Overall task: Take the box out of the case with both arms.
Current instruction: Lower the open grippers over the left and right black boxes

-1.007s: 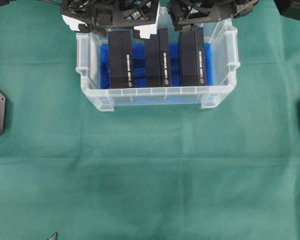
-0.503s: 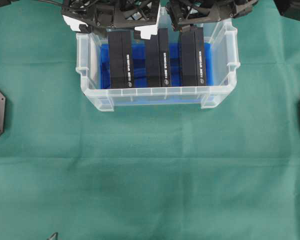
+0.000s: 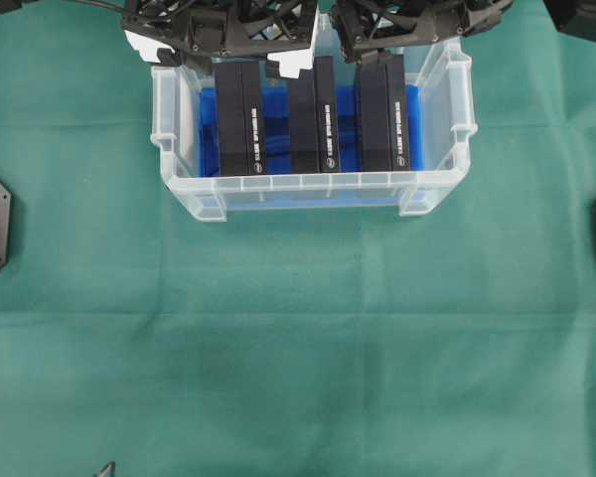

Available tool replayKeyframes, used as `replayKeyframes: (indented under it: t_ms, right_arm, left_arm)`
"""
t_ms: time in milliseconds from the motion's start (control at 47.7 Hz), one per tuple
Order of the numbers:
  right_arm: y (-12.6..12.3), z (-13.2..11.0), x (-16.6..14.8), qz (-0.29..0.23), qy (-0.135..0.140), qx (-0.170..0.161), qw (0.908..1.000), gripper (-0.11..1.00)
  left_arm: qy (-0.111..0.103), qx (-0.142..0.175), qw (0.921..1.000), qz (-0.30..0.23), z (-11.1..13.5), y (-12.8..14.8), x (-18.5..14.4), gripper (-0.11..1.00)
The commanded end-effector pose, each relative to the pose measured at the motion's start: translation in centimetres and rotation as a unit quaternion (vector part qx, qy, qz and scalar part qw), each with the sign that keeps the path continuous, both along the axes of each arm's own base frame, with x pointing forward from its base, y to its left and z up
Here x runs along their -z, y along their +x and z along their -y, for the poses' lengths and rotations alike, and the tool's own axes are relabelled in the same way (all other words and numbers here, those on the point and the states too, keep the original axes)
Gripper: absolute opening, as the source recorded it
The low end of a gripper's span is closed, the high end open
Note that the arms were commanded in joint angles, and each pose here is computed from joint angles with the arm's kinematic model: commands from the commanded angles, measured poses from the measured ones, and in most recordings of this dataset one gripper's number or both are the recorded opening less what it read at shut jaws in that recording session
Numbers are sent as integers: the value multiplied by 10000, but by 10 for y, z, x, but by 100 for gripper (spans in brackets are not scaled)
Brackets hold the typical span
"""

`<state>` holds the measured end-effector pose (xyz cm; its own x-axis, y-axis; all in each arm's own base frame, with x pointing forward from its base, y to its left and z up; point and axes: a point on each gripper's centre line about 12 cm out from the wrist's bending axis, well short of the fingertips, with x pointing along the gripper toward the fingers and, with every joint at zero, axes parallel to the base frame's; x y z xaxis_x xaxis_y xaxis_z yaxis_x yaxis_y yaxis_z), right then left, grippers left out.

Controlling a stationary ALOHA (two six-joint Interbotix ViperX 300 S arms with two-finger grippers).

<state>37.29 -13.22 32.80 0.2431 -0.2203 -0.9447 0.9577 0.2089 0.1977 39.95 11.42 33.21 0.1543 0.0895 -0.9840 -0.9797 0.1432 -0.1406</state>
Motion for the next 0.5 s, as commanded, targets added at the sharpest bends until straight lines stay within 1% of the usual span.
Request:
replayKeyframes:
  t_ms: [0,482]
  right_arm:
    - [1,-1,-13,194,-70,-25,9998,95]
    - [1,-2,-13,179,-65,-39,9998,95]
  left_arm:
    - [77,12,9998,162,0,-1,-12,90]
    - [77,12,9998,162,0,-1,-12,90]
